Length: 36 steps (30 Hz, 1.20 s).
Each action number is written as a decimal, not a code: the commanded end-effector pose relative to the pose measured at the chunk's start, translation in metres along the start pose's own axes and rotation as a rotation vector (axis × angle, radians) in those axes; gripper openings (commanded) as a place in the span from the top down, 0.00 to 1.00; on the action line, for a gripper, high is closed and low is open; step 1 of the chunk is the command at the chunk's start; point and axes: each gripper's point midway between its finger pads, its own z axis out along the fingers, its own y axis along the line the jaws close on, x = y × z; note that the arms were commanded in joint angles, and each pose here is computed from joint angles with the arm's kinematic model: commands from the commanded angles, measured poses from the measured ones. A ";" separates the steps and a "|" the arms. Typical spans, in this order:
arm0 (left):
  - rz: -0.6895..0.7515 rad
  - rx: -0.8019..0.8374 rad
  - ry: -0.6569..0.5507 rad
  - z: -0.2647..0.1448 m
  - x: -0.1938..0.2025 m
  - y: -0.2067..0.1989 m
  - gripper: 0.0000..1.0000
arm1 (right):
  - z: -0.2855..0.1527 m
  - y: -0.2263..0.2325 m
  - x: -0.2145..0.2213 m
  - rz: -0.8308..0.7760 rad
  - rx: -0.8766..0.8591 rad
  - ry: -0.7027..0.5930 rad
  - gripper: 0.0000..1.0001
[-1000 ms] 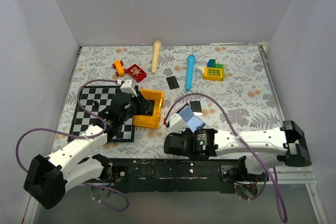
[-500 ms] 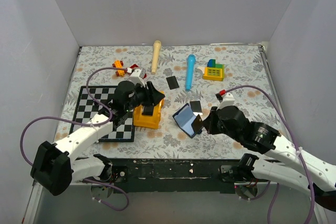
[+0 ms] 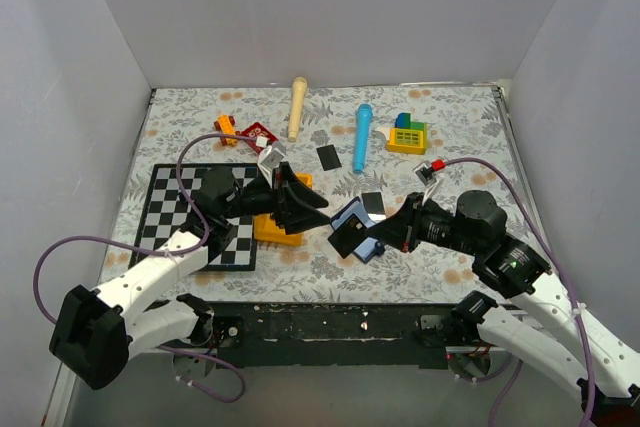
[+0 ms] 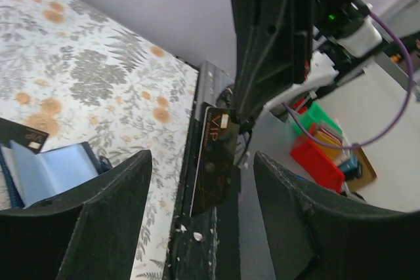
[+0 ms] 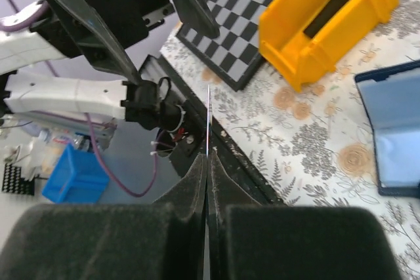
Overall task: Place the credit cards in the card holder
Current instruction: Pick up the card holder from the corner of the board.
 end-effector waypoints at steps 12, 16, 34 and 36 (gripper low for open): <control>0.063 0.249 0.160 0.004 0.031 -0.053 0.44 | -0.010 0.050 -0.009 -0.047 -0.282 0.022 0.99; 0.059 0.274 0.175 0.015 0.033 -0.059 0.68 | -0.008 0.048 -0.008 -0.045 -0.276 0.028 0.99; -0.200 0.159 -0.230 0.023 -0.012 -0.045 1.00 | -0.004 0.037 -0.030 -0.086 -0.231 -0.138 0.34; -0.218 0.161 -0.259 0.024 -0.014 -0.047 1.00 | -0.001 0.038 -0.033 -0.081 -0.238 -0.144 0.35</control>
